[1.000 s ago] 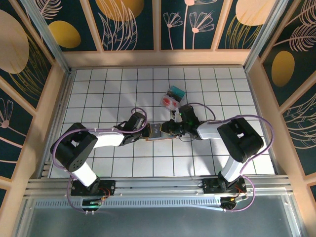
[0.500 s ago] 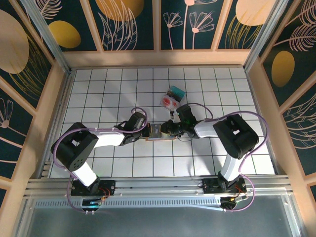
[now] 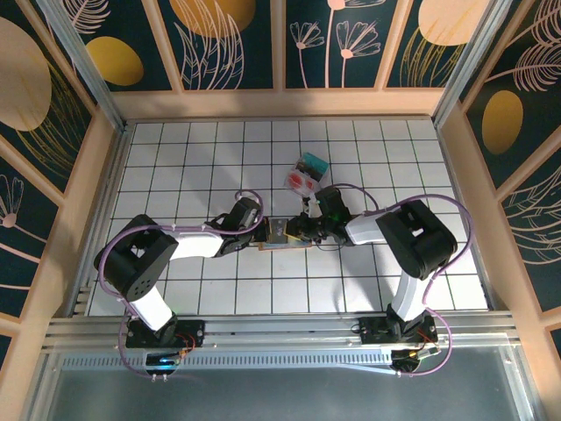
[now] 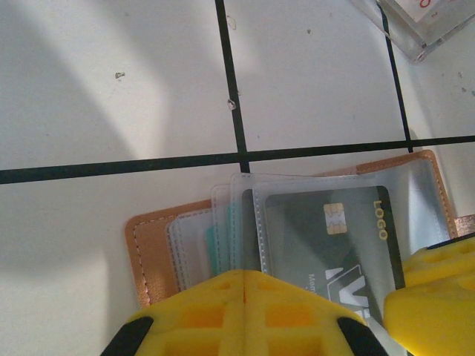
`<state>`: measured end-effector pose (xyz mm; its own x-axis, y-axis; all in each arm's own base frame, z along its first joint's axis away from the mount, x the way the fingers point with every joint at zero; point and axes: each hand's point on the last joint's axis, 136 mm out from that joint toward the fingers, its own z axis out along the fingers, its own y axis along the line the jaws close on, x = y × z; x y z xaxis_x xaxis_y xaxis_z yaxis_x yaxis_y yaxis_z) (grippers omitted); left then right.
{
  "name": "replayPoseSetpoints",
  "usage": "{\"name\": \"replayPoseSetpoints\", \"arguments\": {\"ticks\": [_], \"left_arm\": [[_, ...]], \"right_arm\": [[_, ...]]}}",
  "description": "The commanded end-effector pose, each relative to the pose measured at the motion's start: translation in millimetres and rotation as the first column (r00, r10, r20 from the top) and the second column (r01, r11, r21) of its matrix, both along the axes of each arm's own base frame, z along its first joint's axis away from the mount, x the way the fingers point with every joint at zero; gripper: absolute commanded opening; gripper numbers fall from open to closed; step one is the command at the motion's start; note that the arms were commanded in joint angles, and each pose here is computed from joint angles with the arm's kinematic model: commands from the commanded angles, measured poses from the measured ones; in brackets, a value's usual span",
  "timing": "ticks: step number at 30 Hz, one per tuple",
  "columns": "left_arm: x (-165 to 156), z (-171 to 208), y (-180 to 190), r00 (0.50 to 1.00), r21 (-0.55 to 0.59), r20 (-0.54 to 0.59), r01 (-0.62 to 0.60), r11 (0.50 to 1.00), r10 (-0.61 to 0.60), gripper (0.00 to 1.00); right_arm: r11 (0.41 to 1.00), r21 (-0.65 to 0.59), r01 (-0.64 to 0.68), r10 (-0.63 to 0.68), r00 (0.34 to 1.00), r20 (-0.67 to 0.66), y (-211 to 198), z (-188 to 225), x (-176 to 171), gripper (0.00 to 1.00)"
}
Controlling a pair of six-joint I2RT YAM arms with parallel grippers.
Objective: Take the credit cards out of the card holder
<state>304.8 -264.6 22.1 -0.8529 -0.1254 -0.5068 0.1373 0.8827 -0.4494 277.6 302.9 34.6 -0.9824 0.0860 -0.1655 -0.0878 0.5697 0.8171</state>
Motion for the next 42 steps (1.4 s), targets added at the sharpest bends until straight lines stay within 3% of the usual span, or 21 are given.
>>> {"name": "replayPoseSetpoints", "arguments": {"ticks": [1, 11, 23, 37, 42], "left_arm": [[-32.7, -47.5, 29.1, 0.987, 0.136, -0.162, 0.005, 0.991, 0.017, 0.0], [-35.6, -46.6, 33.3, 0.986, 0.149, -0.166, 0.002, 0.989, 0.023, 0.0], [-37.2, -49.9, 36.4, 0.984, 0.158, -0.174, -0.008, 0.987, 0.036, 0.0], [-42.5, -57.1, 41.5, 0.981, 0.171, -0.191, -0.013, 0.985, 0.046, 0.0], [-42.0, -57.3, 41.8, 0.981, 0.177, -0.189, -0.013, 0.984, 0.047, 0.0]], "right_arm": [[0.994, 0.104, -0.022, 0.018, 0.999, 0.047, 8.8, 23.6, 3.3, 0.16], [0.988, 0.157, -0.008, 0.001, 0.999, 0.041, 4.3, 26.6, 1.6, 0.16], [0.968, 0.25, -0.029, 0.019, 0.999, 0.041, 8.7, 37.5, -5.4, 0.09], [0.97, 0.243, 0.024, -0.034, 0.999, 0.038, -13.4, 36.6, -0.8, 0.11], [0.969, 0.244, 0.026, -0.036, 0.999, 0.035, -13.2, 36.9, 0.5, 0.03]]}}
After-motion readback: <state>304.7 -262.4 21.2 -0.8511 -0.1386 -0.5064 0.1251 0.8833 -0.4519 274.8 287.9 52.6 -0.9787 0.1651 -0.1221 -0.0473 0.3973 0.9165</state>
